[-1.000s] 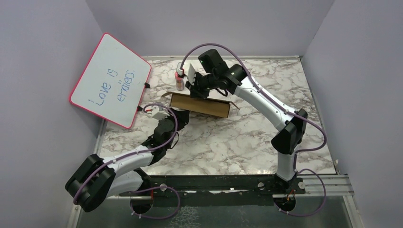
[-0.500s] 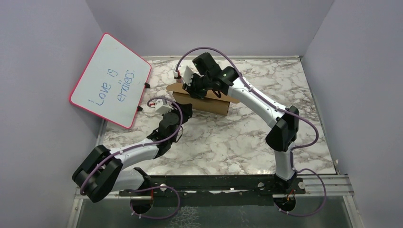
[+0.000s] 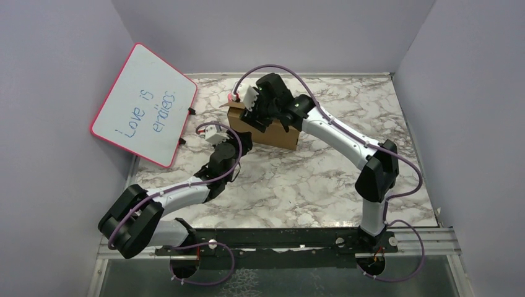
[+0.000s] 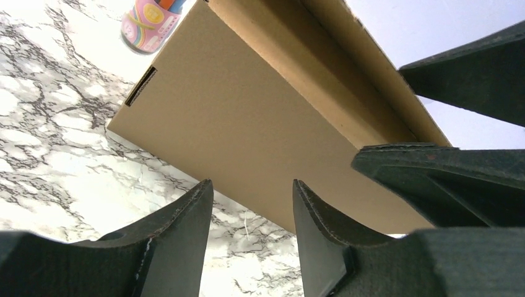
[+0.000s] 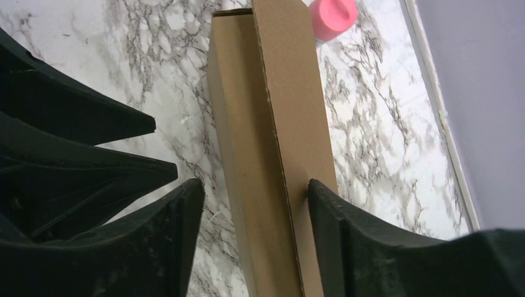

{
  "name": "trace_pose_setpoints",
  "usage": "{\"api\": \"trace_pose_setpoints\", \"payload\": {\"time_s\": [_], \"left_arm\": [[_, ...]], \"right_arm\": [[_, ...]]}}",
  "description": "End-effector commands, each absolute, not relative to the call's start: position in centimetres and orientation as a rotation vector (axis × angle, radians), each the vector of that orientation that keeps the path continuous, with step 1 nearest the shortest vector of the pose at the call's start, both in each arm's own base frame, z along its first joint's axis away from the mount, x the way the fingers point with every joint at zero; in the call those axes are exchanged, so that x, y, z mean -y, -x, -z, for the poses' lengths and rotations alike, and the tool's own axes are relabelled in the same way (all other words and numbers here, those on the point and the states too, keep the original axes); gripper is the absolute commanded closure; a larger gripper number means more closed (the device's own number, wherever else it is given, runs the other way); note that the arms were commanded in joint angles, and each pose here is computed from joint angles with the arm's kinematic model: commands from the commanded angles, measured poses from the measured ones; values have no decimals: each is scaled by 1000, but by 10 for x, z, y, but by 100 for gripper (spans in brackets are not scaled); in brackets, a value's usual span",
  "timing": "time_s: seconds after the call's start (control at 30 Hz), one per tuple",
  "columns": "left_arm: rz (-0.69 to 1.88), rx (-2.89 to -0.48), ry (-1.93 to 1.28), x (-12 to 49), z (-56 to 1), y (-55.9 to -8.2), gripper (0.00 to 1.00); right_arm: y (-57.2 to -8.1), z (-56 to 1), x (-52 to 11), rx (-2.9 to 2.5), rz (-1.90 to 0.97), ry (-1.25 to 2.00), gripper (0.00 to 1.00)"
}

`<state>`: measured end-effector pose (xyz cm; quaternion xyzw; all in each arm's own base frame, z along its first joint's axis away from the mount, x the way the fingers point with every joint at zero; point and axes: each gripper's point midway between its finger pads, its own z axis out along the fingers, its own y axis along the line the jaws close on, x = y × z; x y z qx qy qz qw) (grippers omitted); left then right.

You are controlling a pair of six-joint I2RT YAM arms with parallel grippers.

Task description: Fold the paper box

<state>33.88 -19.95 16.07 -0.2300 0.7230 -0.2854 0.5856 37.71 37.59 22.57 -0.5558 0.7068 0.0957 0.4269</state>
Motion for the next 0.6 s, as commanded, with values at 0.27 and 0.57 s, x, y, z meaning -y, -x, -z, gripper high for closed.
{"api": "trace_pose_setpoints", "payload": {"time_s": [0.27,0.57], "left_arm": [[660,-1643,435,182,-200,-340,48],[556,-1783,329,141,-230,-353,40]], "right_arm": [[-392,-288,-327,-1734,-93,1025,16],[-388,-311,-267,-1785,-90,757,10]]}}
